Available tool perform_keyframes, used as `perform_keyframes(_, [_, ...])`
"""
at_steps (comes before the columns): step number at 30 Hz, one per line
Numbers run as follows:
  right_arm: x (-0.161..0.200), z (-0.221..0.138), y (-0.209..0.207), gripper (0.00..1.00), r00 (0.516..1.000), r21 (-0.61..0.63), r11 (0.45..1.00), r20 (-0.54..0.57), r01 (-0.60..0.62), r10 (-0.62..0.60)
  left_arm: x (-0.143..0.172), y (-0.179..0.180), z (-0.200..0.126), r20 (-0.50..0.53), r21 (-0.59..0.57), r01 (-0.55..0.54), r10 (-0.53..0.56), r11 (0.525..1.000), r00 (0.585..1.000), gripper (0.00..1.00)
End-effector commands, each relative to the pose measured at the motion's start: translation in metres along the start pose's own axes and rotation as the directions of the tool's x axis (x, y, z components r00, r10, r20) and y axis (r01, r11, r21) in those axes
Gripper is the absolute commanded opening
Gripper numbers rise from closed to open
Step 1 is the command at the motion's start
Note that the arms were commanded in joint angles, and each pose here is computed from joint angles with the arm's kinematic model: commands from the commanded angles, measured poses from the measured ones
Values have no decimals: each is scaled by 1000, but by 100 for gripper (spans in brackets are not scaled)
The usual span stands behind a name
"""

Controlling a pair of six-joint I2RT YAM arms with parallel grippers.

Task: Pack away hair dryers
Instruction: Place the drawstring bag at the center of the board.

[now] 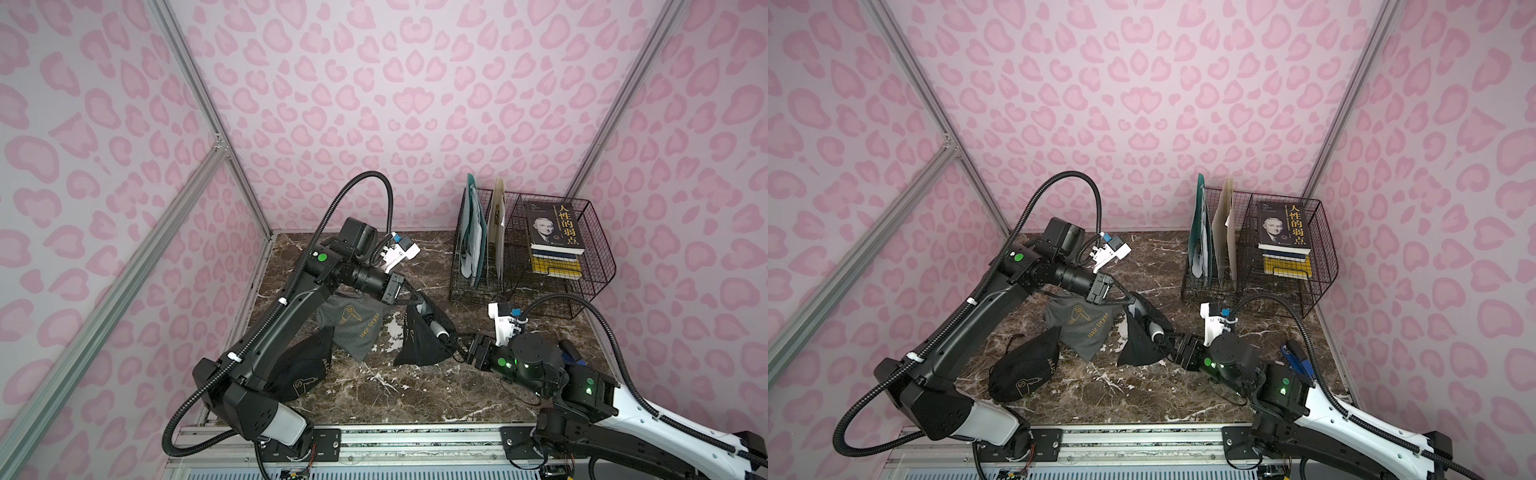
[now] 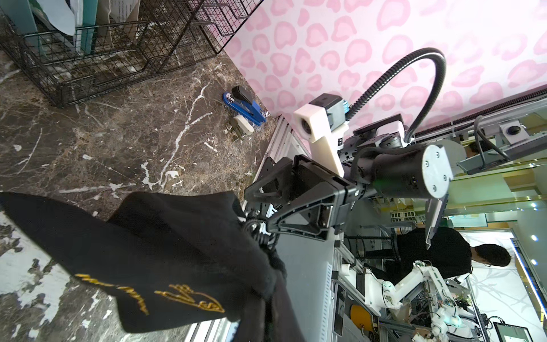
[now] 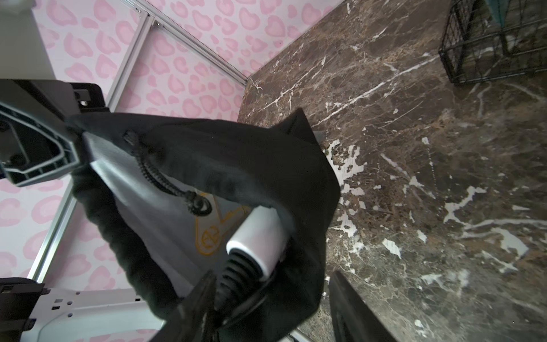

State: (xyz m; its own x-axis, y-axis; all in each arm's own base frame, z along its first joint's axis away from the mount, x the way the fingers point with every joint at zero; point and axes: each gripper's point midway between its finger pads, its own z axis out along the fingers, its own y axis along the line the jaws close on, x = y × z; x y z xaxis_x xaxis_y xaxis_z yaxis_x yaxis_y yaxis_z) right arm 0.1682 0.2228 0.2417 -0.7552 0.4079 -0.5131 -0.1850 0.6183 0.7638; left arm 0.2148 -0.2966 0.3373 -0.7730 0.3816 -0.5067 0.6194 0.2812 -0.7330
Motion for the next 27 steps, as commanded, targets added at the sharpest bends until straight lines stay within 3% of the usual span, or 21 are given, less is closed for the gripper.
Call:
perform_keyframes(1, [-1, 0, -1, 61, 999, -9, 1000, 20, -28, 28, -4, -15, -4, 26, 57, -56, 55, 997, 998, 1])
perform_keyframes(22, [13, 19, -1, 61, 995, -148, 985, 31, -87, 93, -7, -25, -10, 44, 120, -49, 44, 992, 998, 1])
perform_keyframes(27, [17, 32, 3, 55, 997, -157, 985, 19, -76, 80, -8, -34, -12, 49, 162, -50, 42, 985, 998, 1])
